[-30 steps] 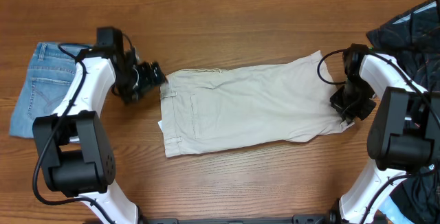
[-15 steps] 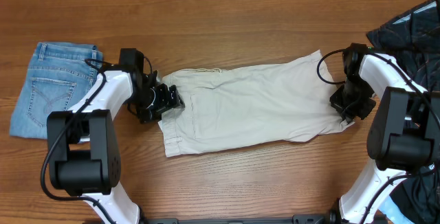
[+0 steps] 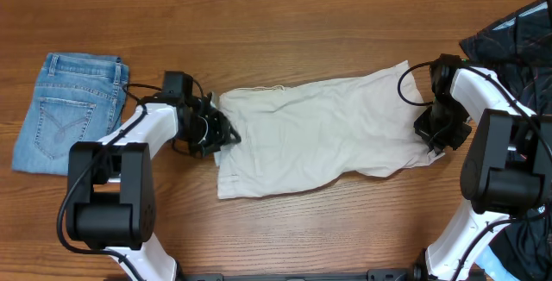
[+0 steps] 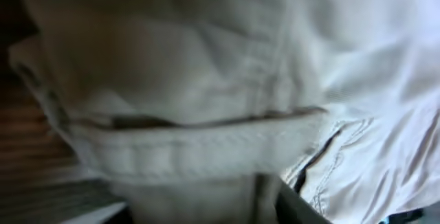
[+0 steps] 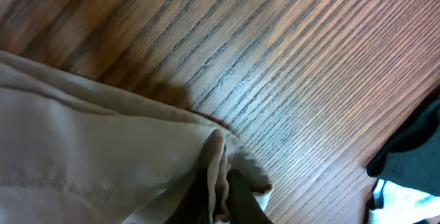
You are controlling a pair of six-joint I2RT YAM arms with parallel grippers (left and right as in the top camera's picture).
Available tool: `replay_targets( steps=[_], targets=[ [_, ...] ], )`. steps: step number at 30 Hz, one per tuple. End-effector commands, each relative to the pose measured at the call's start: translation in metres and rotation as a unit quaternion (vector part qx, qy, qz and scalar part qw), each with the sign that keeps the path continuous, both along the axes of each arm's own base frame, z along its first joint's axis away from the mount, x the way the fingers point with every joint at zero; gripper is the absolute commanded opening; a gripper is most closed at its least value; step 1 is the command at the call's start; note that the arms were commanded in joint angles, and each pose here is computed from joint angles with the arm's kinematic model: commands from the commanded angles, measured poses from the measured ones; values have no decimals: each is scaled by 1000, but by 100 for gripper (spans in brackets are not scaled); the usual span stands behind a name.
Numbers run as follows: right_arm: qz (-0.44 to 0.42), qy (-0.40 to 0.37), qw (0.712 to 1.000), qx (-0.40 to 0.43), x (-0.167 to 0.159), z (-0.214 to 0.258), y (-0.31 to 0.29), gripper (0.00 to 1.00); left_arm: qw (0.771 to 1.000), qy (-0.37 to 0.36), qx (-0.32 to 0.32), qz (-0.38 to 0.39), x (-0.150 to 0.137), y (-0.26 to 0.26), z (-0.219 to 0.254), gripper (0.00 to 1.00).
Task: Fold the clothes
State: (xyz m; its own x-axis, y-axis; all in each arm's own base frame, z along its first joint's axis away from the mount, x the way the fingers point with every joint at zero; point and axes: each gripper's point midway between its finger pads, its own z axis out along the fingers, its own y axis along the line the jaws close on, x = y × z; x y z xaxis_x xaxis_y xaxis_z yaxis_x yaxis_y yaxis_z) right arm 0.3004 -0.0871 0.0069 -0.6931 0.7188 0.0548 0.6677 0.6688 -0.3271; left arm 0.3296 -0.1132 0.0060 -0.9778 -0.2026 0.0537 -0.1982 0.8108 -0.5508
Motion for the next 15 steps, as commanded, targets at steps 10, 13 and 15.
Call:
replay_targets(
  steps=[10,13,15],
  targets=[
    [6,-9,1000,-2,10,-4,-1,6,996,24,68,59,13,79,2,4],
    [14,-19,1000,6,13,2,1,8,993,6,85,77,30,110,22,4],
    [15,-31,999,7,16,8,2,9,992,-14,88,84,43,124,36,4]
  ],
)
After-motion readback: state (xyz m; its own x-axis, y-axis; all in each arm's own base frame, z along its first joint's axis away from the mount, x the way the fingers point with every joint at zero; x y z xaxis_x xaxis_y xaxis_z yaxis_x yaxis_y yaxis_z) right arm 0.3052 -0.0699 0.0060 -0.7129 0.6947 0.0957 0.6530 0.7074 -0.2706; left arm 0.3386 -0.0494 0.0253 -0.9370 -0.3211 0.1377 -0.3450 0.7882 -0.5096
